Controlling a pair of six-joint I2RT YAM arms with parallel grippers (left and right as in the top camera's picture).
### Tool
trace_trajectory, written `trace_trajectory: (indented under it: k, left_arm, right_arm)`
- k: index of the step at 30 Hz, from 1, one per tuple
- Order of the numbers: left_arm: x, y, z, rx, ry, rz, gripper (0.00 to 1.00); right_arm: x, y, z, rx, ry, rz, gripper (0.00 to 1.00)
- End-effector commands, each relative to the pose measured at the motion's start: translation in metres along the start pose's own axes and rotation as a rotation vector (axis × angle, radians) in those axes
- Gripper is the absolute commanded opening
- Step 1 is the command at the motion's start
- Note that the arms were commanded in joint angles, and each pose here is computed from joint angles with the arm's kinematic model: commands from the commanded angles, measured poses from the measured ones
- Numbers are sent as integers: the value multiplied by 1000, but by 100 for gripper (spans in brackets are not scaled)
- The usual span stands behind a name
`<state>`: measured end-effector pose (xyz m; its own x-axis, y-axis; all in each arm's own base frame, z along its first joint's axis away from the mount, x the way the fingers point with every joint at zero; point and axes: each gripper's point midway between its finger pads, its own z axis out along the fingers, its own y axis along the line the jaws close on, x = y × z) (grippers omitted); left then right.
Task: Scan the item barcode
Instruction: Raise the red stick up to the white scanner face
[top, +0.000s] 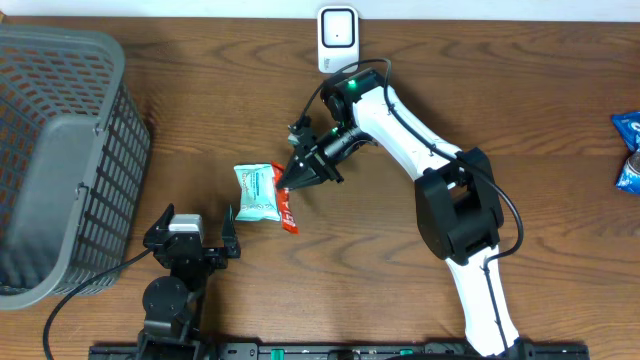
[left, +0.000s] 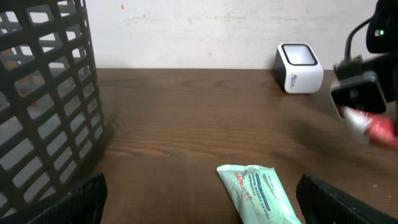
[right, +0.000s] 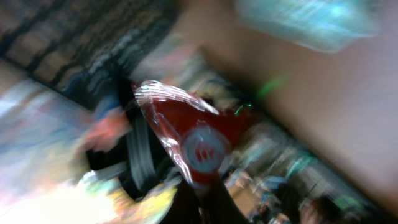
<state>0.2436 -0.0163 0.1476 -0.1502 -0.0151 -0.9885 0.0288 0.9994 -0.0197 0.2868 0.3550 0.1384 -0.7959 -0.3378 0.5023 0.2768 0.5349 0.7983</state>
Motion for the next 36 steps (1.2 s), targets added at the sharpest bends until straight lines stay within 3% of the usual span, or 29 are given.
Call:
trace_trajectory:
  k: [1,4,7,15,24,30,36]
  left_arm:
    - [19,1,3,-7,44,4,98]
    - [19,1,3,-7,44,4,98]
    - [19,1,3,-7,44,4,98]
    - [19,1,3,-7,44,4,98]
    - [19,1,3,-7,44,4,98]
    - [19,1,3,-7,44,4,98]
    - [19,1,3,-7,44,4,98]
  right_arm:
    - [-51,-75,-33,452,-331,224,1]
    - [-70,-92,-51,562,-480,286,1]
    - [-85,-90,-58,549,-567,324,1]
    - [-140,-53,-84,283,-804,426,1]
    - [-196,-14,-167,-43,-1108,476,1]
    - [-211,-17,-223,-166,-1302,559,2]
    - [-224,-22,-254,-319,-1386,659,2]
